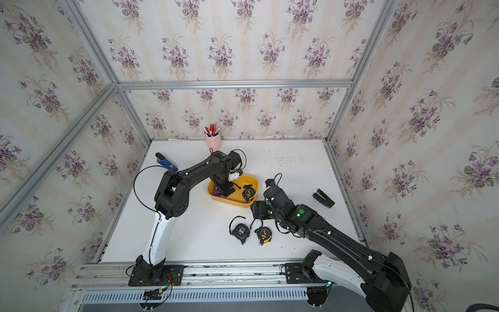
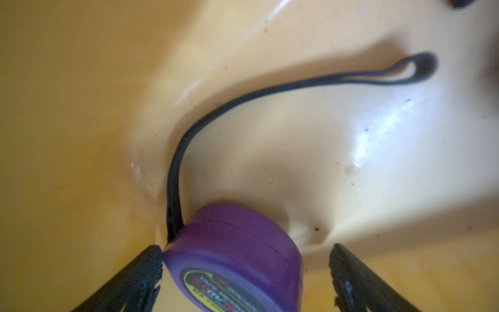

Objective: Take the tape measure out of the storage box
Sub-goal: Pick up the tape measure from the storage box.

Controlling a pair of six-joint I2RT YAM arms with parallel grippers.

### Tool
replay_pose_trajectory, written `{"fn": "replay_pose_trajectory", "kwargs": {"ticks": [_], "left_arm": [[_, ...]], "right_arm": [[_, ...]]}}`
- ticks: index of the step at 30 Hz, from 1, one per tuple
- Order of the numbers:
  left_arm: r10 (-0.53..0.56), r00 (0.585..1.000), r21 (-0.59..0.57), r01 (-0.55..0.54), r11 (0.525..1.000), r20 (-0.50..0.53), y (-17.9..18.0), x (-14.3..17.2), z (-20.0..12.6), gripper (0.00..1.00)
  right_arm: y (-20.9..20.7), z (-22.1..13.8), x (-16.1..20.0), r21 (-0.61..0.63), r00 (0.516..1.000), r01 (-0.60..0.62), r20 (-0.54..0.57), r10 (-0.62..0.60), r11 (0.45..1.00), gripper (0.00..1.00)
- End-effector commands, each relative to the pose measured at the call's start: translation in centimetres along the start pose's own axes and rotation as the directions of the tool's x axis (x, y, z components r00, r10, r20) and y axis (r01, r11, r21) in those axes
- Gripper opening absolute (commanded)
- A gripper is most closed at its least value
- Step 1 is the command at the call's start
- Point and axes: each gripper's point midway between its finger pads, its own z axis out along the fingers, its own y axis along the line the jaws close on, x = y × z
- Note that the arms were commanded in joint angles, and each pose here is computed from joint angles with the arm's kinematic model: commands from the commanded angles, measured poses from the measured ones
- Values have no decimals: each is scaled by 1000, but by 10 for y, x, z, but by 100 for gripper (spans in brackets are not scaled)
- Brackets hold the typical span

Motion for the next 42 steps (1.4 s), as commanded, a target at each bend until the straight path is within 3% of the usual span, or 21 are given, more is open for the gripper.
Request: {"fn": "replay_pose_trajectory", "kwargs": {"ticks": [1,8,15,26,42], "left_arm": [[-19,999,36,18,999,26,-9,-4,-6,98],[-3,998,74,-2,997,63,-28,-15,-18,98],[-23,996,4,23,1000,88,-15,-16,-38,99],[-101,995,-1,101,995,7,-2,1,-20,100],[-123,989,86,130,988,-77,-18,12,-3,100]], "right_arm": [[4,0,-6,-16,1000,1,22,0,1000,82],[3,2,-5,-9,1000,2,19,-1,1000,82],[5,5,-5,-17,1000,10,7,-9,1000,82],[4,4,-5,-15,1000,10,15,-10,1000,82],[1,4,-4,-5,1000,5,13,-5,1000,81]]}}
